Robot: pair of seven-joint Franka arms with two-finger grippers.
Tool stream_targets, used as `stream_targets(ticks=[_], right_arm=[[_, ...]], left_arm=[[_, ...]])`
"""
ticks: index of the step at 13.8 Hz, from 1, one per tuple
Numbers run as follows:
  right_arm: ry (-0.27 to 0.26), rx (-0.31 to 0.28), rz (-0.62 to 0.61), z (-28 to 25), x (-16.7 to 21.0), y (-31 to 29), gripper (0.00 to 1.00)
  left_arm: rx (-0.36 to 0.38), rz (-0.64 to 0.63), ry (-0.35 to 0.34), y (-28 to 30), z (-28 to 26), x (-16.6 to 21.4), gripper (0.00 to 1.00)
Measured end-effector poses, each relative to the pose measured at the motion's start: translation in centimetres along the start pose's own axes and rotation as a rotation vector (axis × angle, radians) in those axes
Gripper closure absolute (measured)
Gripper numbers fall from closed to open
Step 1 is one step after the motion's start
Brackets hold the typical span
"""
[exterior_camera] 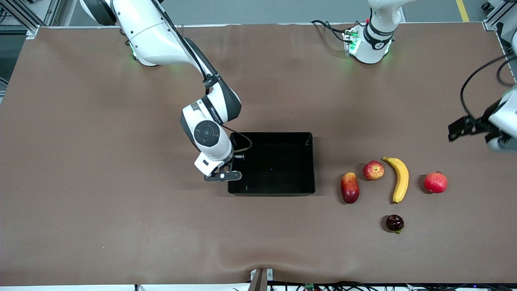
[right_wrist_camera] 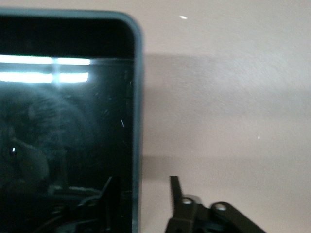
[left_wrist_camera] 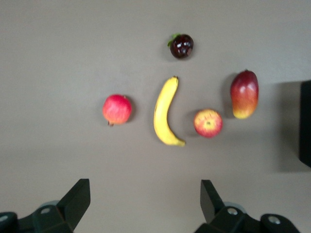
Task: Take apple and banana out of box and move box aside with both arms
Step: 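Raise the left gripper away while the right gripper grasps the box rim, then slide the black box across the table toward the right arm's base side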
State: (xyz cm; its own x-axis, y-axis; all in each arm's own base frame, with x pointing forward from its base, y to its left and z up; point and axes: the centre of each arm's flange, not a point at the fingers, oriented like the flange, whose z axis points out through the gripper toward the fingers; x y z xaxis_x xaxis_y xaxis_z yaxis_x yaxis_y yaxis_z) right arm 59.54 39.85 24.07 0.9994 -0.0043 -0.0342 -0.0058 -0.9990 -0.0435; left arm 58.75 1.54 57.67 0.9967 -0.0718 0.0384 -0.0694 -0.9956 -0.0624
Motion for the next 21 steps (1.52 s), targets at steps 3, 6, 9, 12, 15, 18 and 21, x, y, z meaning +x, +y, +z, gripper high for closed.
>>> stream_targets(ticks=[3,6,9,12,15,18,21], right_arm=[[0.003,0.004,0.063,-0.2,0.1,-0.1,0.89],[0.01,0.009,0.076,-1.5,0.5,0.4,0.96],[0.002,0.009,0.139,-6.3,2.8,4.7,0.96],[0.012,0.026,0.147,-12.7,5.6,12.7,0.96],[0.02,0.035,0.157,-16.3,7.8,21.6,0.96],[0.004,0.035,0.137,-16.7,9.3,31.9,0.96],[-0.02,0.047,0.087,-16.1,9.0,43.8,0.96]], left_arm=[[0.0,-0.043,-0.032,0.3,-3.4,-1.6,0.0],[-0.011,-0.086,-0.074,2.6,-5.0,-2.8,0.0],[-0.005,-0.1,-0.093,5.3,-5.3,-3.2,0.0],[-0.003,-0.114,-0.095,4.8,-5.5,-3.5,0.0],[-0.002,-0.117,-0.105,4.6,-5.2,-3.6,0.0],[-0.002,-0.118,-0.111,4.6,-4.9,-3.6,0.0],[-0.002,-0.123,-0.109,4.4,-5.0,-3.7,0.0]])
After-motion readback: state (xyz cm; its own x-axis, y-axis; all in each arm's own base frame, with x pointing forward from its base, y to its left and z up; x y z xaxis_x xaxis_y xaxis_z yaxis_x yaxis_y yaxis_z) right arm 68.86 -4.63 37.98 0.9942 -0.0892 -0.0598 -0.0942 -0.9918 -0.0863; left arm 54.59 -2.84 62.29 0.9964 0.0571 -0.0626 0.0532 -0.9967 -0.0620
